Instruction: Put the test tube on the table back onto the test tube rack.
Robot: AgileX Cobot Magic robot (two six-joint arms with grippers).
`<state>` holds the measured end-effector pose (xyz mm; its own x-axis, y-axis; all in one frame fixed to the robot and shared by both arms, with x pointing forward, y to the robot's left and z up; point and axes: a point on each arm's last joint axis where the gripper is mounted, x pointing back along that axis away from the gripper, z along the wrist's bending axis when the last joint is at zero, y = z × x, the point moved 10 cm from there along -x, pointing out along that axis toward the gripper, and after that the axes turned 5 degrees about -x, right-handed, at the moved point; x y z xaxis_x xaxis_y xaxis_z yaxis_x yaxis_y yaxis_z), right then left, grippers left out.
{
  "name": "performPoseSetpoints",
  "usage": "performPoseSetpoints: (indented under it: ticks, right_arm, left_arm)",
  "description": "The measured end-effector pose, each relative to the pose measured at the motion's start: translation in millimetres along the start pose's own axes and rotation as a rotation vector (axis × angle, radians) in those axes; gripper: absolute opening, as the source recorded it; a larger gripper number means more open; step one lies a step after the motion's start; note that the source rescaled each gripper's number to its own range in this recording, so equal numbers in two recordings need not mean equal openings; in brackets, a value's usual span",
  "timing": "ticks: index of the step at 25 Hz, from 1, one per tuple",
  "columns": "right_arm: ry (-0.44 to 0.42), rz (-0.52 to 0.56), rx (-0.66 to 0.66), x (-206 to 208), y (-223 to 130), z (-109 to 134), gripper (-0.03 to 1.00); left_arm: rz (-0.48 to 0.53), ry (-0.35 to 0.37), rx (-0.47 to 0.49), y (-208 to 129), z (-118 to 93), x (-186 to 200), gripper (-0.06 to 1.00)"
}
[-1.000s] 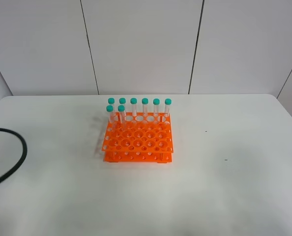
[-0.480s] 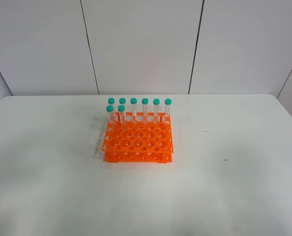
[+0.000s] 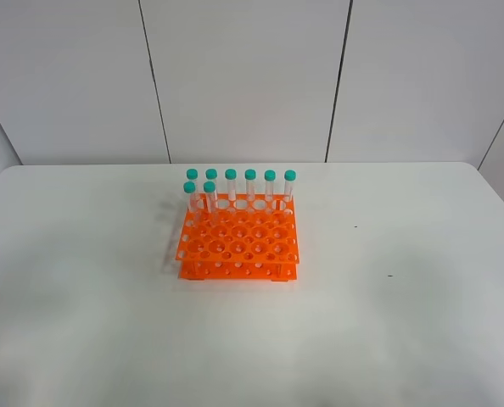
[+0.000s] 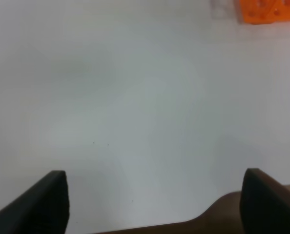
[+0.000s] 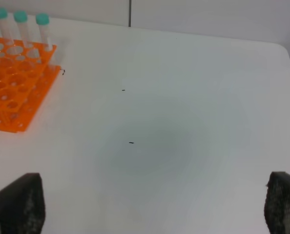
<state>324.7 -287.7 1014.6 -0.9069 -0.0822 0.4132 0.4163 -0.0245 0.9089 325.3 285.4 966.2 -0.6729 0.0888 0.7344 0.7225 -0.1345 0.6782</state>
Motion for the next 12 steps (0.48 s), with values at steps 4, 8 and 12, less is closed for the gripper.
performPoseSetpoints:
  ticks: [4, 8, 12]
  right_arm:
    - [0.000, 0.000, 0.000, 0.0, 0.0, 0.0, 1.00]
    - [0.000, 0.000, 0.000, 0.0, 0.0, 0.0, 1.00]
    - [0.000, 0.000, 0.000, 0.0, 0.0, 0.0, 1.00]
  left_arm:
    - [0.000, 0.006, 0.006, 0.0, 0.7, 0.0, 0.99]
    - [-0.002, 0.006, 0.006, 0.0, 0.7, 0.2, 0.99]
    - [-0.081, 0.016, 0.000, 0.4, 0.1, 9.0, 0.99]
